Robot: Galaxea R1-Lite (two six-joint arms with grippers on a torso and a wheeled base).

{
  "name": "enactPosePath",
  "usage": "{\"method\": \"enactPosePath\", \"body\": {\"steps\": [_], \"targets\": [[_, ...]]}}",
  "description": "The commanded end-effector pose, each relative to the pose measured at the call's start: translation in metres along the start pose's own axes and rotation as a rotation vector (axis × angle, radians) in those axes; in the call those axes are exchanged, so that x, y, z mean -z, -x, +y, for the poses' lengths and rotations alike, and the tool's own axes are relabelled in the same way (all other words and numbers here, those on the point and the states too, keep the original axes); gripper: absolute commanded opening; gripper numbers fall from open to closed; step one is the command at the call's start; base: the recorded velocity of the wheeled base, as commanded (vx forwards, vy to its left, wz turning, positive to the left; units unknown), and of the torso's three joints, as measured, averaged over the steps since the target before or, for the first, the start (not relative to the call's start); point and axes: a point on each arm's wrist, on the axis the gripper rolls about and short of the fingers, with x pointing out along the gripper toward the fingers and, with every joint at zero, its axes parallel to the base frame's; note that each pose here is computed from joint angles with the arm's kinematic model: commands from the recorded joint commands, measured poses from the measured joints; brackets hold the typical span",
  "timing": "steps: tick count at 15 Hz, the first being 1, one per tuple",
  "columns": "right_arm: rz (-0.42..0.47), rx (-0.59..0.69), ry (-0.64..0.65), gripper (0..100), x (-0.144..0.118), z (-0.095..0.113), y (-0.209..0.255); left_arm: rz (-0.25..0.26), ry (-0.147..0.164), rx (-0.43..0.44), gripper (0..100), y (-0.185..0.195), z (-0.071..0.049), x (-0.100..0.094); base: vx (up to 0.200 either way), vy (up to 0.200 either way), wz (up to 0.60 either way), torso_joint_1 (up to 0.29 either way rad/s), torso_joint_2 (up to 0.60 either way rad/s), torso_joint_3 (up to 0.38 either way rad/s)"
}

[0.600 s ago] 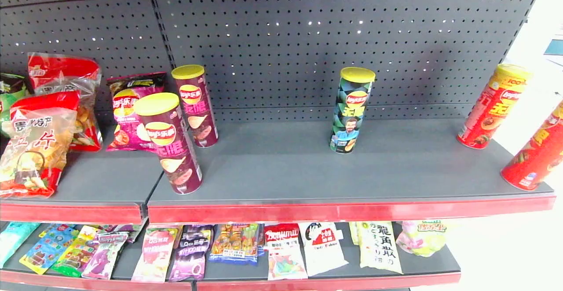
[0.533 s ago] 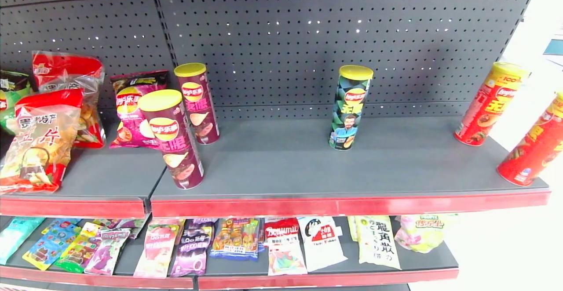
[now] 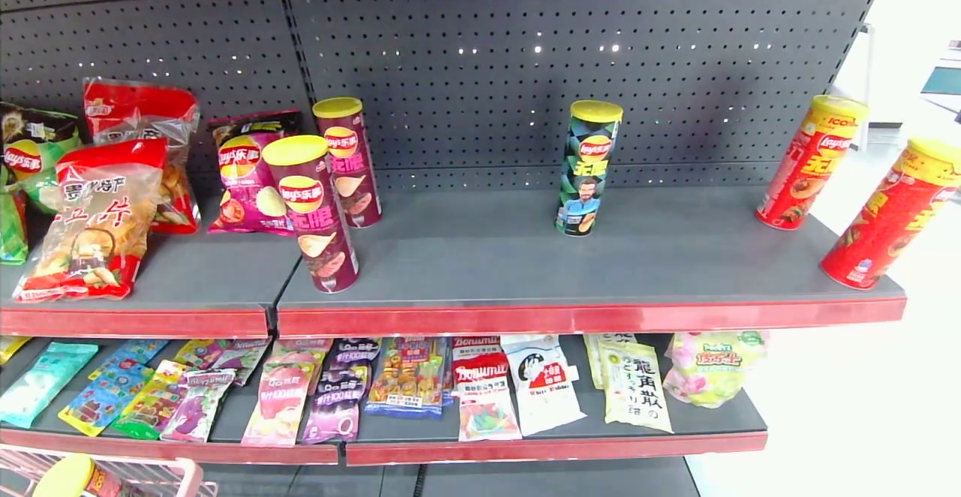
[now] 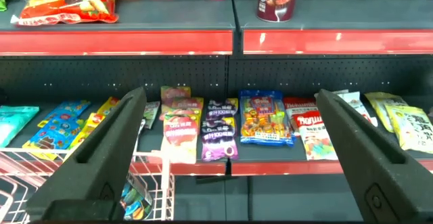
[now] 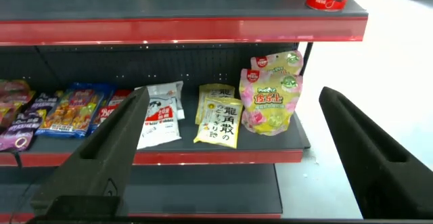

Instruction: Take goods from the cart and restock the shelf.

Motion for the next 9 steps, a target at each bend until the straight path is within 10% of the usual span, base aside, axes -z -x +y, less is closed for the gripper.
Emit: {"method": "enactPosePath", "body": {"steps": [1, 9], "targets": [[0.001, -0.001, 0.001, 100, 0.0002, 0.0000, 0.0000, 0.001, 0.000, -0.001, 100, -0.0001, 0.0000, 0.0000, 0.000, 0.000, 0.00, 0.000, 0.00, 0.000], [-0.001, -0.004, 0.004, 100, 0.0000, 0.0001, 0.0000, 0.001, 0.000, -0.001, 100, -0.0001, 0.0000, 0.0000, 0.000, 0.000, 0.52, 0.000, 0.00, -0.002]]}}
